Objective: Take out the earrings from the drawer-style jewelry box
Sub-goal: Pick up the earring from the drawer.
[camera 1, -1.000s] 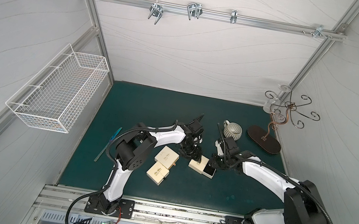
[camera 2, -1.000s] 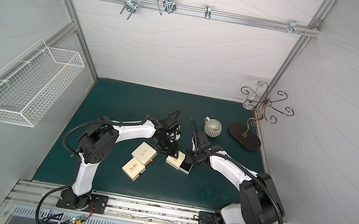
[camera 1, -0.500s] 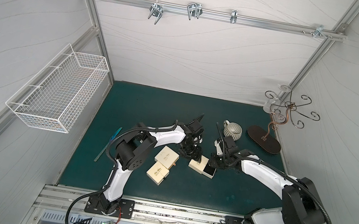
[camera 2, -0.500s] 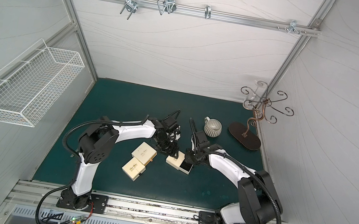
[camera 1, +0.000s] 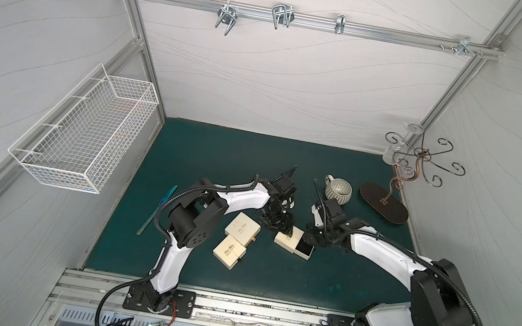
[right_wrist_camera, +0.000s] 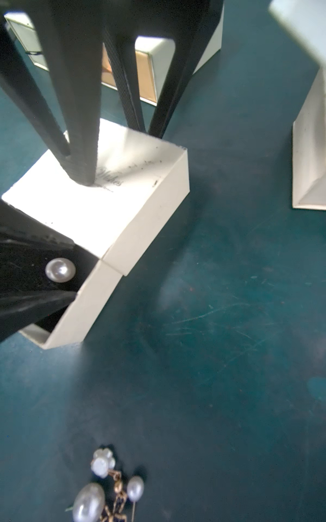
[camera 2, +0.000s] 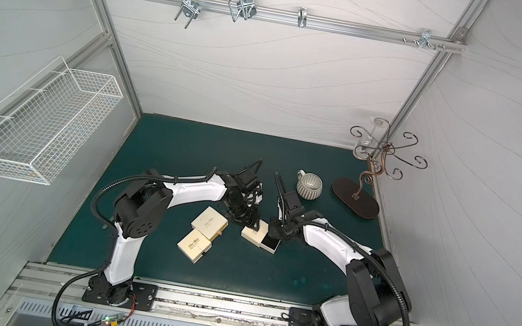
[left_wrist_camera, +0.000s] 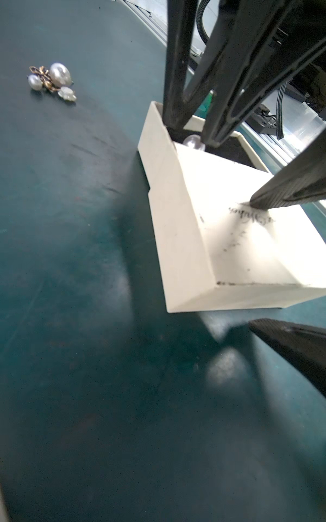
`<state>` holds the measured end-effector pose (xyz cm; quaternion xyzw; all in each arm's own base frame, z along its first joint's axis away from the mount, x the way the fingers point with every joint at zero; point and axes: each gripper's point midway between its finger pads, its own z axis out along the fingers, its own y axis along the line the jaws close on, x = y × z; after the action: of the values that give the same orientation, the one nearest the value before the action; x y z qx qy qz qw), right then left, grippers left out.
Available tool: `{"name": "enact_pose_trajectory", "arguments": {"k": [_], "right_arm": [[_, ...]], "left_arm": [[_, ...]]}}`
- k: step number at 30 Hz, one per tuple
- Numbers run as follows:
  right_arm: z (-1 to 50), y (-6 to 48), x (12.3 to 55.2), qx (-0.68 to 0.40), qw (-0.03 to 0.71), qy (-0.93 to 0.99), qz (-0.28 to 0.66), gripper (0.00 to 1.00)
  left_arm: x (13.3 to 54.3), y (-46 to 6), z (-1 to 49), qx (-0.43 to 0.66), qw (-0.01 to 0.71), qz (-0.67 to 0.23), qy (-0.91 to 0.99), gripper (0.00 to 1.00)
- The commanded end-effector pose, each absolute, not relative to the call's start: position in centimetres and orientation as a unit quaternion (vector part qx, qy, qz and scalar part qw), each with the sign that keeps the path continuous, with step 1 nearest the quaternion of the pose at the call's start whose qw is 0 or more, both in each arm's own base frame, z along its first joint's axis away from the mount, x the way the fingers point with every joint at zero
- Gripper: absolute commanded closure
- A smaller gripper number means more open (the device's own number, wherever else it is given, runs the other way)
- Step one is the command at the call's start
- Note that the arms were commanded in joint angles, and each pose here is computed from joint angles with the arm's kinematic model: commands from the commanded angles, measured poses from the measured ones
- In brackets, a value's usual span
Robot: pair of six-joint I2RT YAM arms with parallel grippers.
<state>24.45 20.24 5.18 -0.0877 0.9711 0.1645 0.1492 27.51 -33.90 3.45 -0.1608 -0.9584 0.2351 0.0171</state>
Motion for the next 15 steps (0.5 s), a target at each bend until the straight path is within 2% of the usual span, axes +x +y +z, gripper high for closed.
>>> {"name": "enact_pose_trajectory", "arguments": {"k": [1,15], "right_arm": [[3.89,19.24,22.86,-0.096,0.120,0.978,0.142,0.72],[3.44,18.66,22.88,-0.091,0.123,0.980,0.126,0.72]], "left_arm": [[28.23,-32.37,1.24,-0.153,0.014,0.190,-0.970,0.36],[28.19,-32.44,1.28,-0.153,0.015,0.192,-0.969,0.36]]}}
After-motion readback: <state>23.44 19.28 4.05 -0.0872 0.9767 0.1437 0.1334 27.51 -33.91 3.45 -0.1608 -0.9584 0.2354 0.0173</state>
